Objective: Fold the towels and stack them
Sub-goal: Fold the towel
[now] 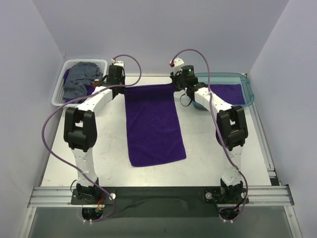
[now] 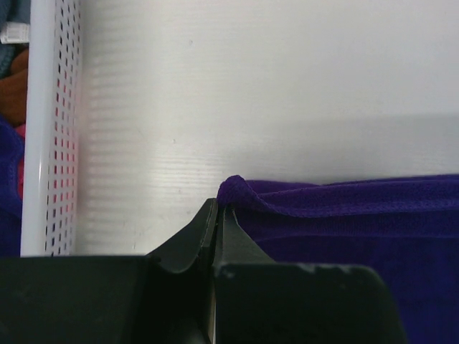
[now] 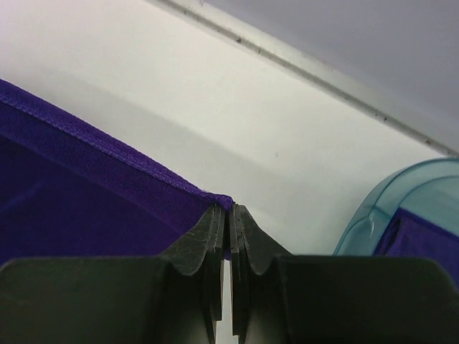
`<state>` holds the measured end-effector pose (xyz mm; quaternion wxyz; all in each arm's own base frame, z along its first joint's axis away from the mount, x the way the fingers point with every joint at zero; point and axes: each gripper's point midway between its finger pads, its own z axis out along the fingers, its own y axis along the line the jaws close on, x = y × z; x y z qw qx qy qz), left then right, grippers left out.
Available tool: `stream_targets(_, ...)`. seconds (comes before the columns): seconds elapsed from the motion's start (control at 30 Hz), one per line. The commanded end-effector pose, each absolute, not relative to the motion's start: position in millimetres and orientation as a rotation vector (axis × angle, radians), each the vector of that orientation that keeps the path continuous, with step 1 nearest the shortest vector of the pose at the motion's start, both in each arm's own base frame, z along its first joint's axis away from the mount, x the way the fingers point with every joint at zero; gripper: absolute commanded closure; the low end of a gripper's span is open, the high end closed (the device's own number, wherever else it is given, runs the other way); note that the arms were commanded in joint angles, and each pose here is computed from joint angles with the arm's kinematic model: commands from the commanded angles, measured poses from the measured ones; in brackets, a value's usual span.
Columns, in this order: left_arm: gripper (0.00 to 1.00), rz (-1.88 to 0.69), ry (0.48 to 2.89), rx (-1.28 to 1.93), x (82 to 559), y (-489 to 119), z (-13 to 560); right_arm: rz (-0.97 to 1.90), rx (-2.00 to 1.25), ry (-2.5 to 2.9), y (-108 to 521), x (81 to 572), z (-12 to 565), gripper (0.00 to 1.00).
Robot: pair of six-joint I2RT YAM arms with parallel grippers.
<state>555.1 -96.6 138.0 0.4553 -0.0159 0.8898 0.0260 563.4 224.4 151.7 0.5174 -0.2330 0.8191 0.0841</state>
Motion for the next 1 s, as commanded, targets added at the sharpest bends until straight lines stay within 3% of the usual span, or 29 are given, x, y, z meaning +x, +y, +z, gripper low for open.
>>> stream_targets(0.0, 1.00, 0.046, 2.091, -0.089, 542.9, -80.8, 193.8, 0.166, -0.496, 1.854, 200.8, 553.4, 222.9, 1.00)
stream_targets(0.37, 1.00, -0.247, 2.311, -0.186, 435.4, -105.6, 165.0, 0.234, -0.456, 2.080, 179.3, 465.2, 187.7, 1.00)
stream_targets(0.6, 1.00, -0.303, 2.433, -0.247, 368.5, -106.2, 130.6, 0.325, -0.375, 2.246, 169.1, 398.0, 160.9, 1.00)
stream_targets(0.97, 1.00, -0.325, 2.708, -0.298, 284.2, -116.3, 51.8, 0.485, -0.141, 2.658, 162.0, 308.0, 61.9, 1.00)
